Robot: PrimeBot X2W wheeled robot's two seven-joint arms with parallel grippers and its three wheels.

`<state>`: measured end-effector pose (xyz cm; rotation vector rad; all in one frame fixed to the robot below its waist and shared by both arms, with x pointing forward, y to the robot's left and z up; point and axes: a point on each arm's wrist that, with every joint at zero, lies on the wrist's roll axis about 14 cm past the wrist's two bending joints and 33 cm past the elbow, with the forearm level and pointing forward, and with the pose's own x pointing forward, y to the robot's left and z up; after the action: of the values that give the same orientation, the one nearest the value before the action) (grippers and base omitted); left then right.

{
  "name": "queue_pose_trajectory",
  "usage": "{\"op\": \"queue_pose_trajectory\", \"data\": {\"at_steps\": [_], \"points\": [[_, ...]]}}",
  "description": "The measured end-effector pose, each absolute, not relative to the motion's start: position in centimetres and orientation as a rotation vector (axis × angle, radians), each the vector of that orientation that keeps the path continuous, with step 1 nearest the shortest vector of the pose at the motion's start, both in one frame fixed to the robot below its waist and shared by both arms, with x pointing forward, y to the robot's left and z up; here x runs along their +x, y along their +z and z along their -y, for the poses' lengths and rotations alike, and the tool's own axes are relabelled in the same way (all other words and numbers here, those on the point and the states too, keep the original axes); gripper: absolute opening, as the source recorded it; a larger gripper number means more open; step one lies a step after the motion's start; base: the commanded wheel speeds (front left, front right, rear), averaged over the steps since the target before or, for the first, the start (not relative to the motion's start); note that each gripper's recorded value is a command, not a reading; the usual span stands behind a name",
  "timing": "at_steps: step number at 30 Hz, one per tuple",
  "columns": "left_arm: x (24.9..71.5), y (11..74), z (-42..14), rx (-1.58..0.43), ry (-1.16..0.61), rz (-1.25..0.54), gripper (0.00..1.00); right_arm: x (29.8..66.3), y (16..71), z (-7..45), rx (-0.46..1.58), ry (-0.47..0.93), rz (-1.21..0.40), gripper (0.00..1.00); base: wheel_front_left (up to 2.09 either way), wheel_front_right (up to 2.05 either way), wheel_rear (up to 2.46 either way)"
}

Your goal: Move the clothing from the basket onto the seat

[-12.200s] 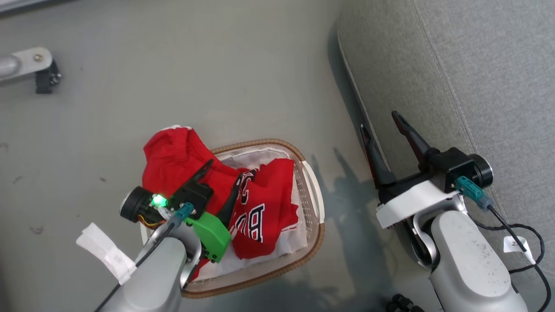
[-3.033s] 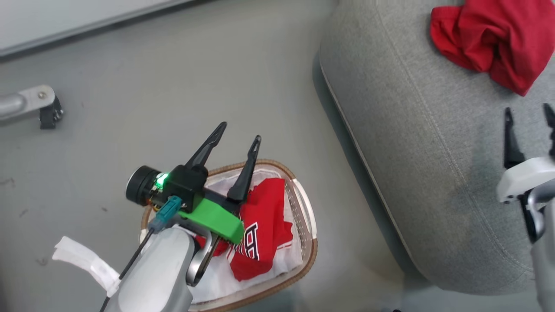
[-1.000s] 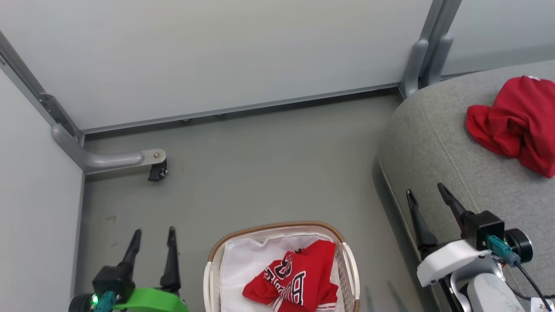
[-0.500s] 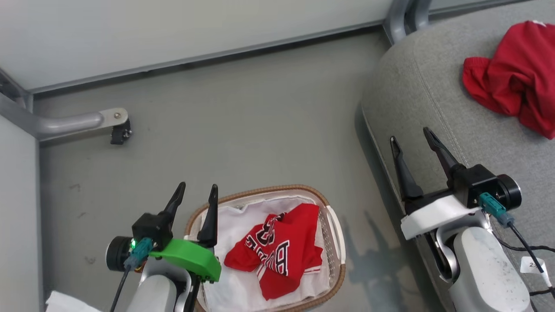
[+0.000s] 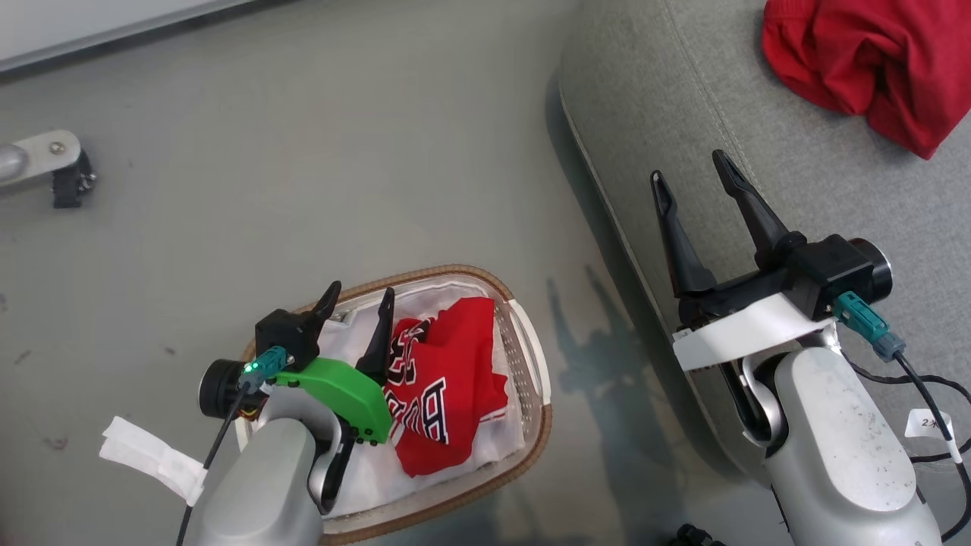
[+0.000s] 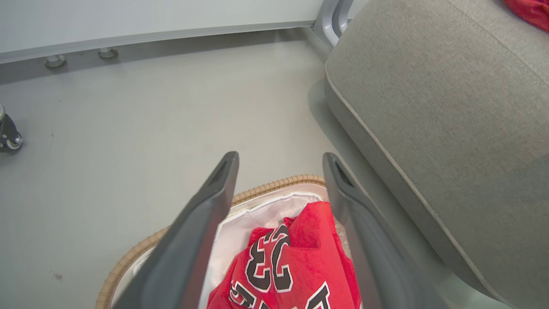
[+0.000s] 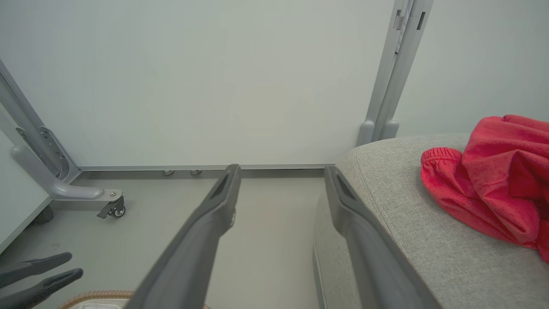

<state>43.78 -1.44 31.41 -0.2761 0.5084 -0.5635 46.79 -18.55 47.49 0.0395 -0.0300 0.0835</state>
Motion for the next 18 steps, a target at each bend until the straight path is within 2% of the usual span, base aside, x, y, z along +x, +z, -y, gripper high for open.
{"op": "queue_pose_trajectory", "data": {"at_steps": [18], "points": [[40.8, 19.7, 5.2, -0.35, -0.654, -0.947, 1.0, 48.1, 43.8, 19.9, 0.024, 0.066, -0.042, 1.0, 0.0, 0.0, 0.0]]}}
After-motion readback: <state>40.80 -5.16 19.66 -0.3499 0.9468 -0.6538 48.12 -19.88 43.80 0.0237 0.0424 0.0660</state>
